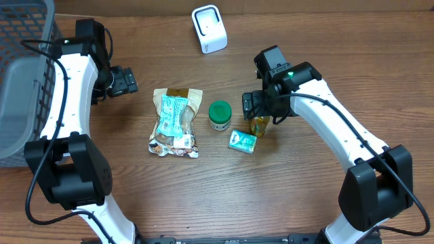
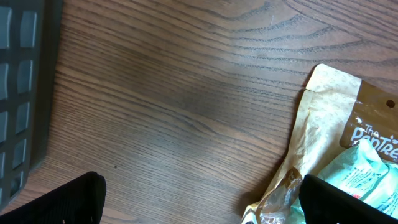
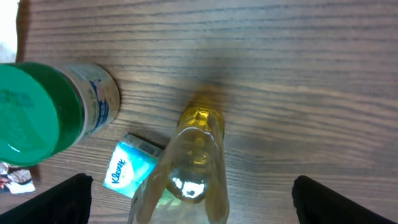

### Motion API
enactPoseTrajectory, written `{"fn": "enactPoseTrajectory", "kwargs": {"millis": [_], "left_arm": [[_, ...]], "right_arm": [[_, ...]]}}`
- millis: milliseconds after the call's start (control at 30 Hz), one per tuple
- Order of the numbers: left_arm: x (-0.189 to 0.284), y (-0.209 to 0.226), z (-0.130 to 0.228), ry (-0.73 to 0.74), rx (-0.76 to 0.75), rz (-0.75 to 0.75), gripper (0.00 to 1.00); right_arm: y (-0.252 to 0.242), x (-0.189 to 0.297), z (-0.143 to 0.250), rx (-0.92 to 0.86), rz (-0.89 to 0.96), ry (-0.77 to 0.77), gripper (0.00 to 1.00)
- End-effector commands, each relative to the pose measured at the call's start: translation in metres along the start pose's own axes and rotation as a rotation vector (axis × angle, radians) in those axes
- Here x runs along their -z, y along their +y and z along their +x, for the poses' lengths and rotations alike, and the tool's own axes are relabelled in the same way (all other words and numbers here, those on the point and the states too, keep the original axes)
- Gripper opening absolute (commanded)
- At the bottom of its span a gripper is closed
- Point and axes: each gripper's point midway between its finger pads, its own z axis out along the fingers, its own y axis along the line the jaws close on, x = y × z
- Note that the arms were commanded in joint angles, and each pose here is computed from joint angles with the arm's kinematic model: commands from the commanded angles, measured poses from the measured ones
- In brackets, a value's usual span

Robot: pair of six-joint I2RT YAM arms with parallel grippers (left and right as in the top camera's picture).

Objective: Scan the item barcode
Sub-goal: 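Reach the right gripper over the yellow bottle, then close the right gripper around the yellow bottle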

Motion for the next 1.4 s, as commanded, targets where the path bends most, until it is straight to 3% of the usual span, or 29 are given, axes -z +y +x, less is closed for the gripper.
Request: {"fn": "enactPoseTrajectory", "kwargs": {"millis": [0,133,200,400,633,733,1200,1367], "left_arm": [[0.008,-0.002,-0.004,-0.027,-0.019,0.002,0.99],[0.008,-0.002,-0.004,-0.027,-0.019,0.002,1.0],[0.008,-0.002,-0.004,-0.027,-0.019,0.002,1.0],[0.008,-0.002,-0.004,-0.027,-0.019,0.001,0.99],[0.008,-0.003,-0.004,-0.027,-0.021,0.002,0.99],[0.008,-0.003,-0.004,-0.027,-0.021,0.002,1.0],[0.008,-0.002,-0.004,-0.027,-0.019,0.002,1.0],[0.008,-0.002,-0.004,-0.027,-0.02,0.002,1.0]], "right_arm": [[0.0,0.003,-0.008,-0.003,0.0,-0.033,1.0],[0.0,0.003,-0.007,-0.003,0.002,-0.027,1.0],[-0.001,0.003,-0.006,-0.003,0.004,-0.023,0.94],[-0.004,0.003,-0.002,-0.003,0.02,-0.01,0.87],[-0.004,0.003,-0.003,-0.003,0.019,-0.014,0.7],[-0.009,0.003,-0.002,0.005,0.046,-0.01,0.58],[-0.016,0.003,0.003,-0.002,0.084,0.007,0.59],[-0.016,0.003,0.005,0.0,0.087,0.015,0.68]]}}
